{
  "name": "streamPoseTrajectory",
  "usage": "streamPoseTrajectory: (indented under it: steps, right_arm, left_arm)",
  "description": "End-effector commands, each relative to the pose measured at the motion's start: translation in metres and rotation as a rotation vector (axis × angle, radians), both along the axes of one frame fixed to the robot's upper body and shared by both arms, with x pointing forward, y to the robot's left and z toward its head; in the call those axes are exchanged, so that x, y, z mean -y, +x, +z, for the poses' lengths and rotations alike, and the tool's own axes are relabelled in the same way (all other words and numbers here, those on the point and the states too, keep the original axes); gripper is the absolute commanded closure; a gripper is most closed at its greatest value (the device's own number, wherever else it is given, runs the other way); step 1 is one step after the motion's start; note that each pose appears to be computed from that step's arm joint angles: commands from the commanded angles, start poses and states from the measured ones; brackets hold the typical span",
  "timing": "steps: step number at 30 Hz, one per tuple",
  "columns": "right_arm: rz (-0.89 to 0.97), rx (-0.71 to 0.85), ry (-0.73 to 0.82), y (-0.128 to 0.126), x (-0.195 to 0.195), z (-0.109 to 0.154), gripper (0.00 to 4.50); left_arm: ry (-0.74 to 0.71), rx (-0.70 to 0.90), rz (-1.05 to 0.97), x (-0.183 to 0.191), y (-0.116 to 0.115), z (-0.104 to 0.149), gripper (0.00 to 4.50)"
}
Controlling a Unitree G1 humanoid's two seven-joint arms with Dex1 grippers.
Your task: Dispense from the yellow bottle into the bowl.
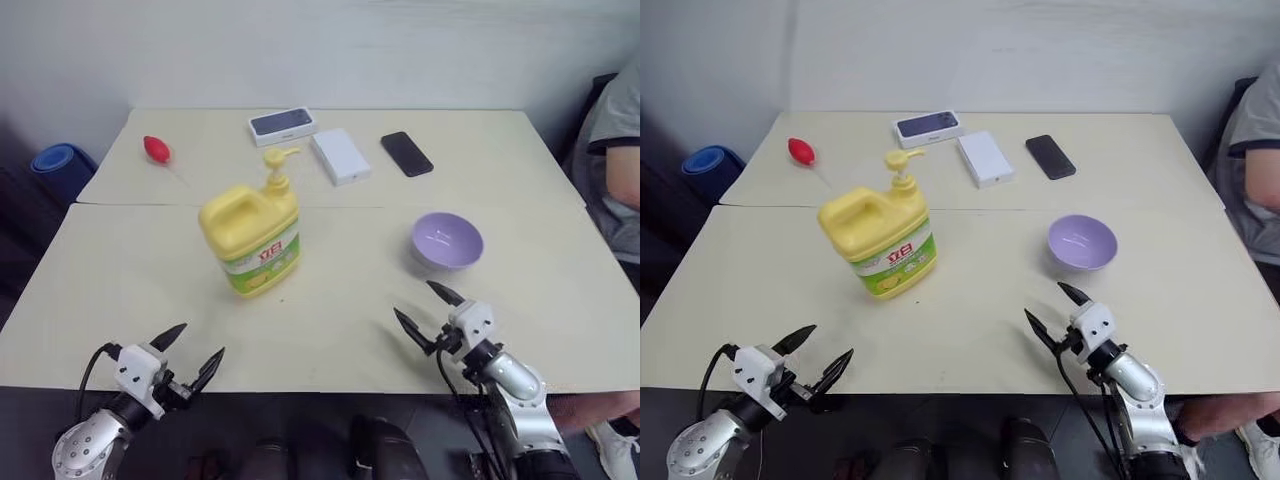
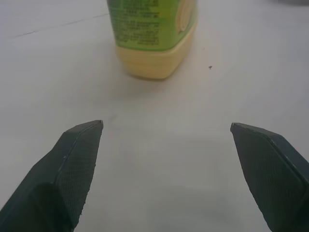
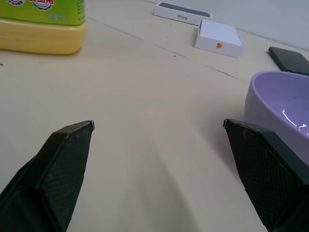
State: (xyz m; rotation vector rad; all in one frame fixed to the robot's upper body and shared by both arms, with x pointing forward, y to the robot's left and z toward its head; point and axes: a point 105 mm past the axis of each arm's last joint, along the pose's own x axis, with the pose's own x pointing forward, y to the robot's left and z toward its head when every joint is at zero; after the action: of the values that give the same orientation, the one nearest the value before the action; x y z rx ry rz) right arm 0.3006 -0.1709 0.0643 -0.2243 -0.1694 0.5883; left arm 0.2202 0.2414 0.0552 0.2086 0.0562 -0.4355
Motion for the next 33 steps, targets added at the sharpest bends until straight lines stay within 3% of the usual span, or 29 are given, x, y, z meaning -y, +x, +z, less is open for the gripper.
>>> streamPoseTrajectory:
  steps: [1, 4, 7, 12, 17, 20, 24, 26, 29, 33]
  right_arm:
    - [-0.001, 0.025, 0.012, -0.003, 0.002, 0.005, 0.00]
    - [0.027, 0.058, 0.025, -0.008, 0.008, 0.021, 0.00]
    - [0.054, 0.096, 0.024, -0.016, 0.024, 0.048, 0.00]
    - [0.123, 0.065, -0.057, -0.022, 0.062, 0.077, 0.00]
    - [0.213, -0.016, -0.154, -0.002, 0.083, 0.081, 0.00]
    - [0.262, -0.091, -0.169, 0.020, 0.083, 0.080, 0.00]
    - [0.352, -0.146, -0.139, 0.054, 0.050, 0.092, 0.00]
    - [0.348, -0.247, -0.160, 0.066, 0.043, 0.082, 0.00]
    - [0.289, -0.272, -0.203, 0.086, 0.034, 0.076, 0.00]
    - [0.283, -0.319, -0.252, 0.095, 0.025, 0.067, 0.00]
  left_arm:
    - [0.008, 0.033, -0.009, 0.000, 0.002, 0.011, 0.02]
    - [-0.099, 0.037, -0.052, 0.002, 0.003, 0.029, 0.02]
    - [-0.219, 0.067, -0.199, 0.004, 0.000, 0.070, 0.02]
    - [-0.216, 0.057, -0.546, 0.026, -0.003, 0.134, 0.02]
    - [-0.198, 0.089, -0.707, 0.038, 0.011, 0.174, 0.02]
    - [-0.190, 0.104, -0.737, 0.041, 0.023, 0.183, 0.02]
    - [-0.198, 0.153, -0.769, 0.050, 0.032, 0.197, 0.02]
    - [-0.208, 0.177, -0.781, 0.056, 0.034, 0.202, 0.02]
    - [-0.196, 0.185, -0.815, 0.067, 0.031, 0.204, 0.02]
    - [-0.192, 0.184, -0.828, 0.073, 0.028, 0.204, 0.02]
